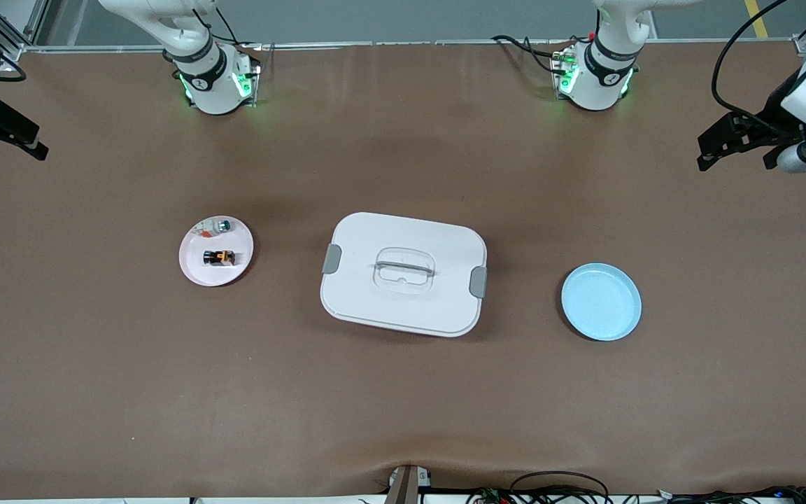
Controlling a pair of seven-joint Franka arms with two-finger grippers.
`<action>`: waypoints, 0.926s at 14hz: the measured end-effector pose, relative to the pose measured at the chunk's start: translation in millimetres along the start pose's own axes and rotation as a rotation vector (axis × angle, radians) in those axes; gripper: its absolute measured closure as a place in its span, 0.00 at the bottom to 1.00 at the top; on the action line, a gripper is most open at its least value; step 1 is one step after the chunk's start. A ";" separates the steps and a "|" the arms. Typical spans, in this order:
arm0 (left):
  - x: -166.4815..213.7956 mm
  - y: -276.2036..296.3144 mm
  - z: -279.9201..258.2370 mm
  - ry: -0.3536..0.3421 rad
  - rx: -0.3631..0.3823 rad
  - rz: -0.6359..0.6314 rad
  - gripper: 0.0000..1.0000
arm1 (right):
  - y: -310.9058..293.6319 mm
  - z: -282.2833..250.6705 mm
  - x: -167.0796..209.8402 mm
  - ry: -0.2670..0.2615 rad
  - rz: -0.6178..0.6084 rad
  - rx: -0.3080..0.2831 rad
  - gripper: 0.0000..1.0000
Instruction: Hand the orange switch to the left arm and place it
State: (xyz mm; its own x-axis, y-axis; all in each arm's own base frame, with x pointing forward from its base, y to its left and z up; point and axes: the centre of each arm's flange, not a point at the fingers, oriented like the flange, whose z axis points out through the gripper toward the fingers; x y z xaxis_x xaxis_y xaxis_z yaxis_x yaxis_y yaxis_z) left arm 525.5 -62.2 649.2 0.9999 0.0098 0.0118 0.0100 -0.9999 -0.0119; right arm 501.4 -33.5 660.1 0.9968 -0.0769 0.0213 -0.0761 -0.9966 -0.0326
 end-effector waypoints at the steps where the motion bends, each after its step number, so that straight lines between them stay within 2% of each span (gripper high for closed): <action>1: 0.0 0.0 0.0 0.000 0.000 0.000 0.00 | 0.0 0.0 0.0 0.000 0.000 0.000 0.00; 13: 3.5 -0.3 1.3 -0.002 -0.001 0.000 0.00 | 4.3 0.3 0.2 0.000 0.008 0.001 0.00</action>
State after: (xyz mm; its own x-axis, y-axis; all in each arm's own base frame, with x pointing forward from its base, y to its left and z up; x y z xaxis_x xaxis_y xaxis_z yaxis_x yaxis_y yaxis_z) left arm 529.0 -61.8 648.0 0.9999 0.0103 0.0102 0.0104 -0.9999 -0.0104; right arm 501.3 -37.8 659.7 0.9961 -0.0850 0.0215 -0.0843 -0.9959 -0.0337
